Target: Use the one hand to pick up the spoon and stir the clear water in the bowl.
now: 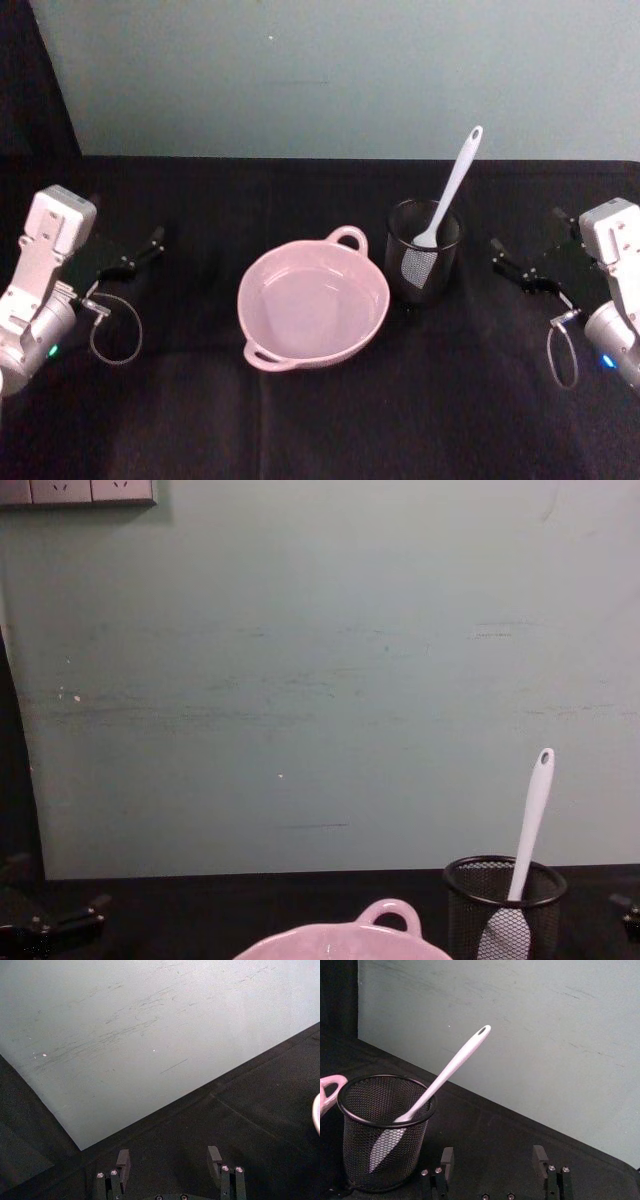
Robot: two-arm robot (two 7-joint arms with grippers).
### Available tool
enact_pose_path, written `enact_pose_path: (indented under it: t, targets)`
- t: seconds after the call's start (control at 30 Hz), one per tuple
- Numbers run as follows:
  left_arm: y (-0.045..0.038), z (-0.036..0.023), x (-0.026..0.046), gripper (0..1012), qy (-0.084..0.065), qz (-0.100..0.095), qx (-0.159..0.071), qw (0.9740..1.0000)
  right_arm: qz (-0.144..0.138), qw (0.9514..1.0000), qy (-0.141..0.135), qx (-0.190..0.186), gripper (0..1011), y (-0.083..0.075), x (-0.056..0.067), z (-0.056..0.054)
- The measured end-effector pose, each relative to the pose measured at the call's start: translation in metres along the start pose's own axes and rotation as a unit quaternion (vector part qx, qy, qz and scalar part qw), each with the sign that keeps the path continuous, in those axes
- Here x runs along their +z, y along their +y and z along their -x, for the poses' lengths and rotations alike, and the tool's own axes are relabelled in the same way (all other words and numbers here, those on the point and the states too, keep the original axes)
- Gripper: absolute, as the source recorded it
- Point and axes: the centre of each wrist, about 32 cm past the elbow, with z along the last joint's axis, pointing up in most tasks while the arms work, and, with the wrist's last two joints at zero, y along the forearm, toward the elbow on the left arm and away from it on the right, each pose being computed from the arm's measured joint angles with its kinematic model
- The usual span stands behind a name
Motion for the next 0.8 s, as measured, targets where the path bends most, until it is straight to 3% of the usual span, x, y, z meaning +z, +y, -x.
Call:
enact_pose_path:
  t: [0.8]
  targets:
    - [0.0000,0.0000,0.0000,1011,0.000,0.000,0.000,1.0000,0.000,1.0000,0.000,0.000,1002,0.0000,0.0000,0.0000]
